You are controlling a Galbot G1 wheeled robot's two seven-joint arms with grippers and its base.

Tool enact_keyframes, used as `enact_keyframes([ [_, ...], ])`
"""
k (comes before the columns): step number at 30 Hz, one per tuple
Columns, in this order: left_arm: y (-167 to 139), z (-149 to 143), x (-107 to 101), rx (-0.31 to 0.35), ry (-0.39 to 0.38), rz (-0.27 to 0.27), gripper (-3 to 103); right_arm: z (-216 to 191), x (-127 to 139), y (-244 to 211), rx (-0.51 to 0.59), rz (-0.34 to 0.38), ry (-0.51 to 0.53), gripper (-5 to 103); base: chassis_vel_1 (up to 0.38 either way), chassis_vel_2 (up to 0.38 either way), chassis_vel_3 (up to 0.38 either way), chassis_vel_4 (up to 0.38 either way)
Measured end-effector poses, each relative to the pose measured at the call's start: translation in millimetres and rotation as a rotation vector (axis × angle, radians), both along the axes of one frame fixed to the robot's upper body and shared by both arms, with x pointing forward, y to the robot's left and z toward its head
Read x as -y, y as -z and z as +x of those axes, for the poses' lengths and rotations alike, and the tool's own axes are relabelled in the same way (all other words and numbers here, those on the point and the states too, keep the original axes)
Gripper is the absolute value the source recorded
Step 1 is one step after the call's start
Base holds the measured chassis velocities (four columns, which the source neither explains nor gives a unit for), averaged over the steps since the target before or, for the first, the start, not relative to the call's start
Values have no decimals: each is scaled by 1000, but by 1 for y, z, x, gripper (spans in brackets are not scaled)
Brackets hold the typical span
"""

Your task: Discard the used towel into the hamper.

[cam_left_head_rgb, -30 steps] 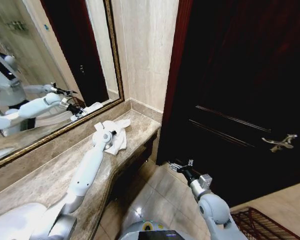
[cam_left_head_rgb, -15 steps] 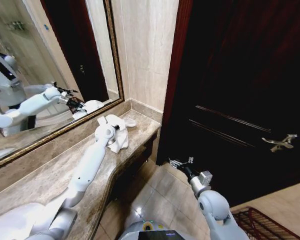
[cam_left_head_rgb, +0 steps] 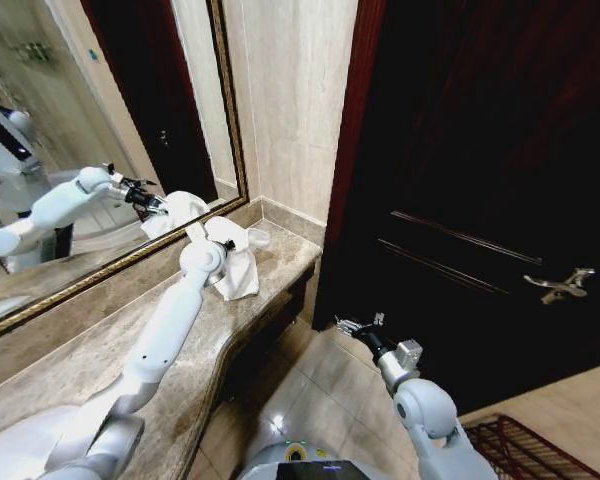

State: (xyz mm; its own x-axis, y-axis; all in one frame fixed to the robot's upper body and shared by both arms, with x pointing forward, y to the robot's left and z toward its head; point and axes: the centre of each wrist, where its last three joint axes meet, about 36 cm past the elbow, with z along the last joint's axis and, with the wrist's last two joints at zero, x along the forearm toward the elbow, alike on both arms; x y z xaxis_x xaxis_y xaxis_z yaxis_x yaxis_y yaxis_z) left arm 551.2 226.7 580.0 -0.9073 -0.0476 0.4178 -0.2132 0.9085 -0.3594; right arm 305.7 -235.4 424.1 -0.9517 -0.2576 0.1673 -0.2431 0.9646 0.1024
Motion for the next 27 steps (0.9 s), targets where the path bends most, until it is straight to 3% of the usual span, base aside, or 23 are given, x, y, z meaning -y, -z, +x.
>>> enact_keyframes([
  [4, -4, -17, -4, 70, 30, 8, 14, -2, -2, -2, 3, 2, -1, 100, 0, 0, 0, 0],
  [7, 1, -31, -17, 197, 44, 66, 14, -4, -5, -4, 6, 8, -3, 100, 0, 0, 0, 0],
  [8, 1, -31, -17, 197, 44, 66, 14, -4, -5, -4, 6, 8, -3, 100, 0, 0, 0, 0],
  [10, 9, -45, -33, 328, 89, 123, 14, -5, -7, -5, 8, 8, -5, 100, 0, 0, 0, 0],
  [11, 9, -45, -33, 328, 89, 123, 14, -5, -7, -5, 8, 8, -5, 100, 0, 0, 0, 0],
  [14, 19, -73, -61, 487, 164, 201, 14, -6, -9, -5, 8, 9, -8, 100, 0, 0, 0, 0],
  [17, 19, -81, -69, 527, 179, 216, 14, -7, -10, -5, 8, 10, -8, 100, 0, 0, 0, 0],
  [20, 15, -105, -92, 651, 233, 260, 14, -8, -13, -7, 10, 13, -12, 100, 0, 0, 0, 0],
  [23, 14, -118, -102, 708, 268, 292, 14, -9, -14, -9, 18, 16, -13, 100, 0, 0, 0, 0],
  [27, 10, -139, -105, 734, 286, 332, 14, -10, -15, -18, 45, 21, -11, 100, 0, 0, 0, 0],
])
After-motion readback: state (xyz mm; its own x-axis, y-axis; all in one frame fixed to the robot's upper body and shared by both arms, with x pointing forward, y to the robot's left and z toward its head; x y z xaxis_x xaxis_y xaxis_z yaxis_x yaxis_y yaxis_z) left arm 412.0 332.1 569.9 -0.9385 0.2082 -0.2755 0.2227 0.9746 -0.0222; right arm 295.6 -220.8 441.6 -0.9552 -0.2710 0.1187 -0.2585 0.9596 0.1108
